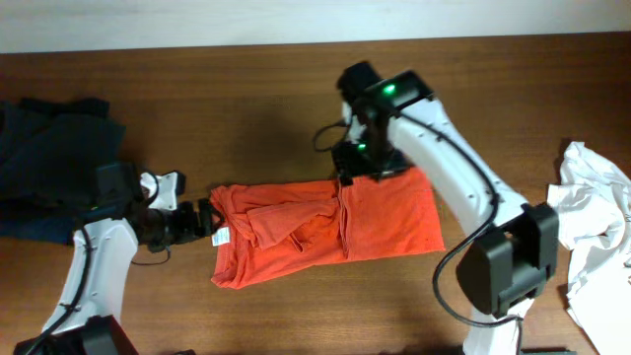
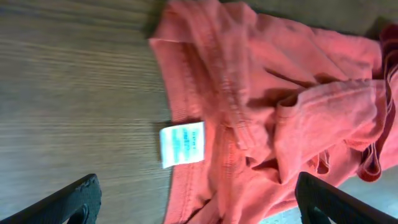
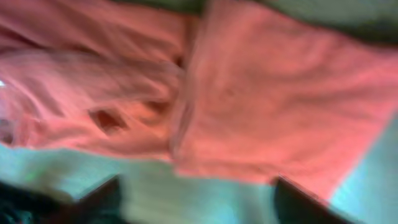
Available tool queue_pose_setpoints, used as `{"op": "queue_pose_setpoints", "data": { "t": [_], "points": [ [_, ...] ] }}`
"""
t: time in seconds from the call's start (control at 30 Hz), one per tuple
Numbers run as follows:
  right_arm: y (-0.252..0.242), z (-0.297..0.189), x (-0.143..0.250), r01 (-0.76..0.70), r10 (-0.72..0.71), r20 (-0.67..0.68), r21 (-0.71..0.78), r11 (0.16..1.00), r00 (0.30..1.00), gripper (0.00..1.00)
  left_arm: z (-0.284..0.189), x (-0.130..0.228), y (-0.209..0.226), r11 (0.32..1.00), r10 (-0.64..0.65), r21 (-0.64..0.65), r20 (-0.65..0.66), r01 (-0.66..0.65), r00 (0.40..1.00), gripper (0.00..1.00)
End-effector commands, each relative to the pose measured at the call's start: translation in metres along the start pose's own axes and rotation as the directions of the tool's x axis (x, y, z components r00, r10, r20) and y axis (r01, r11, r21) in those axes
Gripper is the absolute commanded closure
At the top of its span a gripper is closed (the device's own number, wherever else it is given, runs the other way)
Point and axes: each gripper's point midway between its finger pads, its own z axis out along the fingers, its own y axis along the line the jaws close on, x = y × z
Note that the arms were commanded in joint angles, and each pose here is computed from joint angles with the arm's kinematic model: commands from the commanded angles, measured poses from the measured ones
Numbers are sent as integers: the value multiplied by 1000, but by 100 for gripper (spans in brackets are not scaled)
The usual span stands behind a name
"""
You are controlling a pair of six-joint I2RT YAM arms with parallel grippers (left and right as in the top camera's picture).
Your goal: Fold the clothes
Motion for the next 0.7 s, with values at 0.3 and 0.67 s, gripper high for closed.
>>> {"op": "queue_pose_setpoints", "data": {
  "t": [0.3,0.67],
  "points": [
    [-67,-17,22,-124,125,-101,13,992,987,1,90,41,-15,992,125,42,-276,-118,953,1],
    [-95,-20,29,-140,154,-113,121,983,982,1,92,57,-7,984,132,-61,-366,-165,921,90]
  ]
}}
